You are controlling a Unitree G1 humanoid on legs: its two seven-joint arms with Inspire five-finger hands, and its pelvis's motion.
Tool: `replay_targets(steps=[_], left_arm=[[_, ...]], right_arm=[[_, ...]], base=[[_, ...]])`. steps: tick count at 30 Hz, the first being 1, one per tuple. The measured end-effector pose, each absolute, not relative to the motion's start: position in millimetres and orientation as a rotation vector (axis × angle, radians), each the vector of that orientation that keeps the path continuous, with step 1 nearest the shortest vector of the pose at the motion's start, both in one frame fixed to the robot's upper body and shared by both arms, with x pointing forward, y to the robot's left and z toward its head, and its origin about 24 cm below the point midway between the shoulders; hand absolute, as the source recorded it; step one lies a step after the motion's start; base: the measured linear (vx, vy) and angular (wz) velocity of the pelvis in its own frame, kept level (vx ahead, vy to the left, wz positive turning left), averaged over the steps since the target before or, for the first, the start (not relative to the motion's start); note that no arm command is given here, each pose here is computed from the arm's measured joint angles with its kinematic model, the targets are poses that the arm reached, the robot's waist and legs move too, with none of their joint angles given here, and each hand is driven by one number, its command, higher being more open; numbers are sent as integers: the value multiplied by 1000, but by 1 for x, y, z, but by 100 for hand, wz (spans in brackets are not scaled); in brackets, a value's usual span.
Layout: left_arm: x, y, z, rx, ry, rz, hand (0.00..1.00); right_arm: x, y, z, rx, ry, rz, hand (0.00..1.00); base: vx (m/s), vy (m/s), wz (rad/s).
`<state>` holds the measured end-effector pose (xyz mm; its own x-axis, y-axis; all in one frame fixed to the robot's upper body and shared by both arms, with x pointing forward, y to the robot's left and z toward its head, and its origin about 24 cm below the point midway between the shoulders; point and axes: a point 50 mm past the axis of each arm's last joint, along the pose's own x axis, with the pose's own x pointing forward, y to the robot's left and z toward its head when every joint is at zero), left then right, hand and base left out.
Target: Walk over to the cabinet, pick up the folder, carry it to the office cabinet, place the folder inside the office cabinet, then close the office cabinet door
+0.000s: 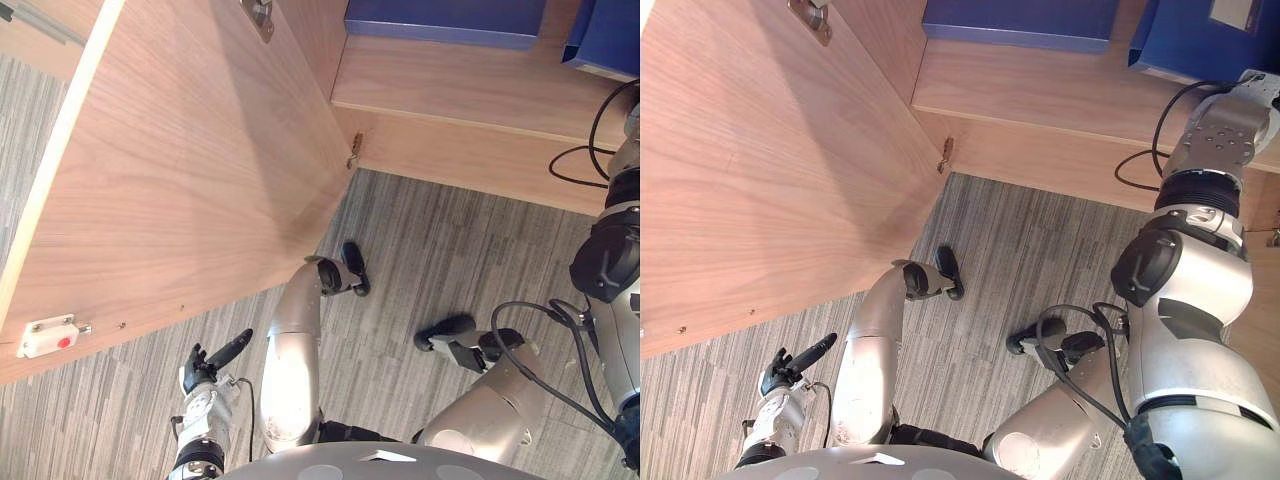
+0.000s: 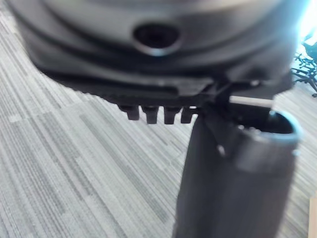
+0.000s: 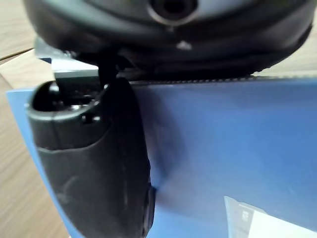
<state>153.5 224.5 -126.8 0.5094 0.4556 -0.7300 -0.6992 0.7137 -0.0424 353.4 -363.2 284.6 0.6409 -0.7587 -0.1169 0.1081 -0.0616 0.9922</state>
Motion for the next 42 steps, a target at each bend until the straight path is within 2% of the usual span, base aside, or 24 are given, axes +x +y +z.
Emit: replay_targets(steps=[7, 8, 12, 17, 26, 32, 37, 42], left_arm=[[152, 226, -128, -371, 765, 728, 100], [151, 226, -128, -373, 765, 731, 100], [149, 229, -128, -386, 773, 754, 100], [148, 230, -129, -389, 776, 759, 100], [143, 228, -133, -457, 792, 785, 100], [135, 231, -137, -535, 802, 858, 100], [145, 234, -134, -580, 771, 881, 100], [142, 241, -132, -604, 748, 925, 100]], right_arm=[[331, -368, 321, 1562, -797, -734, 0], [328, -369, 323, 1572, -815, -730, 100], [320, -371, 333, 1606, -889, -719, 100], [320, -369, 339, 1622, -884, -708, 100], [334, -349, 351, 1414, -812, -618, 100], [339, -350, 343, 1395, -771, -652, 100], [341, -356, 330, 1432, -741, -690, 100], [344, -364, 312, 1555, -688, -696, 100]], base=[[-14, 0, 3], [-43, 5, 3], [-54, 9, 0], [-62, 3, -6], [-46, -16, -2], [-47, 4, -1], [-64, 5, 3], [-45, -6, -8]])
